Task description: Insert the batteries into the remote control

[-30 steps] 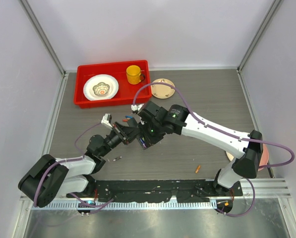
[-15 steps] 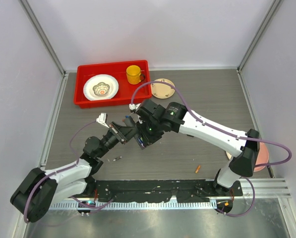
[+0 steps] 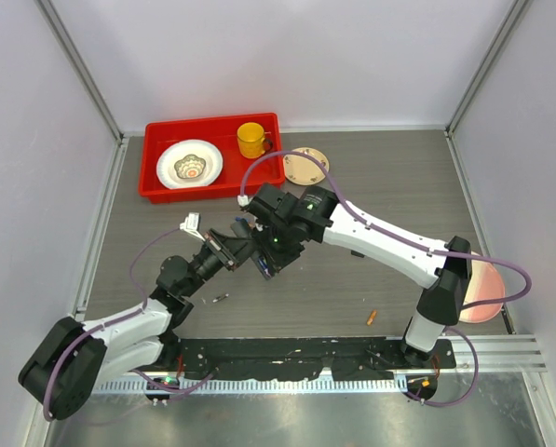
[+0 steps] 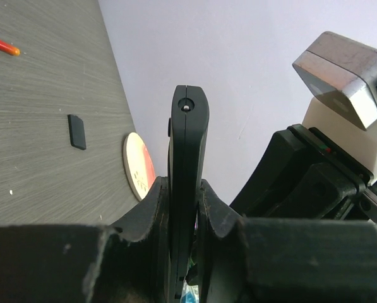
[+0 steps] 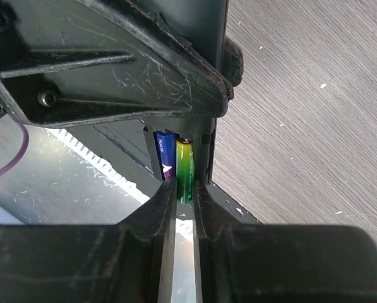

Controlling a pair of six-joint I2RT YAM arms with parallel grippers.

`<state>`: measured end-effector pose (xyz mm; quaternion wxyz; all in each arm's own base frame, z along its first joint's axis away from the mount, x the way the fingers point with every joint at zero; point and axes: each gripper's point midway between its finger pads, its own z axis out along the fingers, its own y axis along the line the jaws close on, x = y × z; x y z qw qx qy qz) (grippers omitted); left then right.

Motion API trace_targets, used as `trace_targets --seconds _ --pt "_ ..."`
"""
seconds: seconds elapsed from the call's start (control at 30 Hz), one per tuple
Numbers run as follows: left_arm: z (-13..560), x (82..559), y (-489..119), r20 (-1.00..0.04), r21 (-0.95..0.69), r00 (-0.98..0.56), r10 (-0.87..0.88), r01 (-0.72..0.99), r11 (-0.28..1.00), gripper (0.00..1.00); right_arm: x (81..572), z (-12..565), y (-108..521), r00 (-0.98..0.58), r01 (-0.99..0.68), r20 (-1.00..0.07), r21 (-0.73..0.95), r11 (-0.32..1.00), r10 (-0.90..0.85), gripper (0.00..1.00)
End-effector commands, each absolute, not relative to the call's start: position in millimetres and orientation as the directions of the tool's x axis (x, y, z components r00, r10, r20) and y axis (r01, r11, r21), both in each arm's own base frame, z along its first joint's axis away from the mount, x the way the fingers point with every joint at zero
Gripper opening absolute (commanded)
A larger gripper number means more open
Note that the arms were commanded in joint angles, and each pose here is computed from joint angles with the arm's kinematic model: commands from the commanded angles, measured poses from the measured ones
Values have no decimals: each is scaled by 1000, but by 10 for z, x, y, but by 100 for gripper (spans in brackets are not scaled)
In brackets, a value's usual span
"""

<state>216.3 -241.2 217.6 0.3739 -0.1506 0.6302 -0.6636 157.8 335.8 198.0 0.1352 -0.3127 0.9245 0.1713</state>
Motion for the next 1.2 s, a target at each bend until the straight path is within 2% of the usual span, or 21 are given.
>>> trace_targets --seconds 0.0,0.07,0.27,1.17 --pt "2870 1969 -2382 -215 -884 -691 -690 437 -163 0 1766 1993 3268 -767 -610 -361 154 777 -531 9" --pt "2872 1974 -2386 -195 -888 -701 -686 423 -180 0 1828 1975 3248 -763 -606 -365 118 787 -533 14" --pt "2903 1975 -2376 -181 -885 -702 -689 422 -197 0 1897 1994 3245 -761 -605 -366 101 790 -536 17" --pt "2732 2046 -2382 -176 -910 -692 -700 386 -152 0 1878 2150 3404 -766 -605 -397 184 774 -505 42"
